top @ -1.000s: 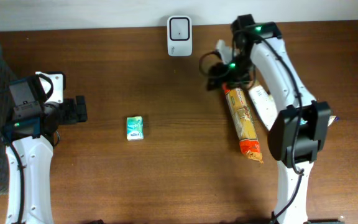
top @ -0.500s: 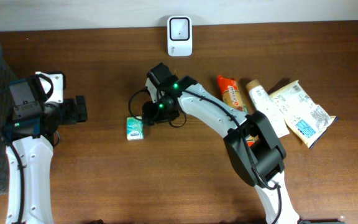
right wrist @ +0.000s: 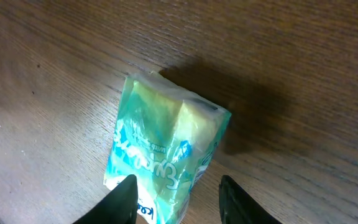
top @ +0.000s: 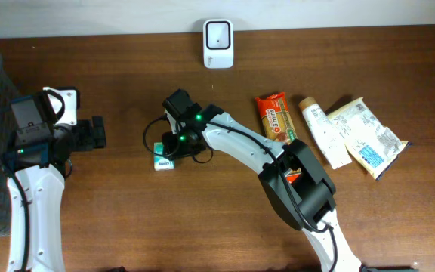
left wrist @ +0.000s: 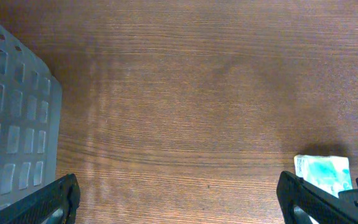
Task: Scan the item barcode
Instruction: 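Reach the right gripper to the green tissue pack and grasp it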
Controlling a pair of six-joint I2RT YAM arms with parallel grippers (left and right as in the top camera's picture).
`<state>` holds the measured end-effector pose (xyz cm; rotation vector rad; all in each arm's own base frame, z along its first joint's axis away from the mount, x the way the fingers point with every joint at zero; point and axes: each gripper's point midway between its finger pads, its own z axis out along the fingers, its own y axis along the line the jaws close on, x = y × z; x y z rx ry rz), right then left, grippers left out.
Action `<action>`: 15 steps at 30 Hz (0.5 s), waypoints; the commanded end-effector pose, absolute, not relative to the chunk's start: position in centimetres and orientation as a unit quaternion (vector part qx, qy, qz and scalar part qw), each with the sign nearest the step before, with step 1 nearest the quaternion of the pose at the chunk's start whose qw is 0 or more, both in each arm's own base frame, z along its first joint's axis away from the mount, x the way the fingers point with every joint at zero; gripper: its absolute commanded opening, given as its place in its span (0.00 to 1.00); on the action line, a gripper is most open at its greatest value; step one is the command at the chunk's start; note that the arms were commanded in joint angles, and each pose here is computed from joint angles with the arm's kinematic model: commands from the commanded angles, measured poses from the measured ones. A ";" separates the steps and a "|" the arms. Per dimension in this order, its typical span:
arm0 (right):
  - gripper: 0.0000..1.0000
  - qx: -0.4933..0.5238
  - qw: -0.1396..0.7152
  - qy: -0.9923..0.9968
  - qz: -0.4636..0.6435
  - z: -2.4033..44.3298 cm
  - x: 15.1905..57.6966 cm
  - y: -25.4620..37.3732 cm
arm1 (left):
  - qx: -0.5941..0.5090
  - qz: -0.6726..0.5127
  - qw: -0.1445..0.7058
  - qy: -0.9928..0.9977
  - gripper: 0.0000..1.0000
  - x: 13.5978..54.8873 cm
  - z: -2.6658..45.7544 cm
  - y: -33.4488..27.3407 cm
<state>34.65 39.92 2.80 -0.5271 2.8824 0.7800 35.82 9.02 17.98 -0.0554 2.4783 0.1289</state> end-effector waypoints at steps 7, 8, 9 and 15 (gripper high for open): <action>0.29 -0.158 0.020 0.955 0.248 -0.3 33.8 39.7 | -0.016 0.049 0.333 0.942 0.99 36.1 18.7 9.0; 0.23 -0.157 0.018 0.956 0.248 -0.4 33.7 39.7 | -0.016 0.049 0.333 0.942 0.99 36.1 18.7 9.0; 0.15 -0.158 0.010 0.955 0.252 -0.3 33.5 39.5 | -0.016 0.049 0.333 0.942 0.99 36.1 18.7 9.0; 0.04 -0.223 -0.054 0.877 0.423 3.6 33.6 37.7 | -0.017 0.049 0.333 0.942 0.99 36.1 18.7 9.1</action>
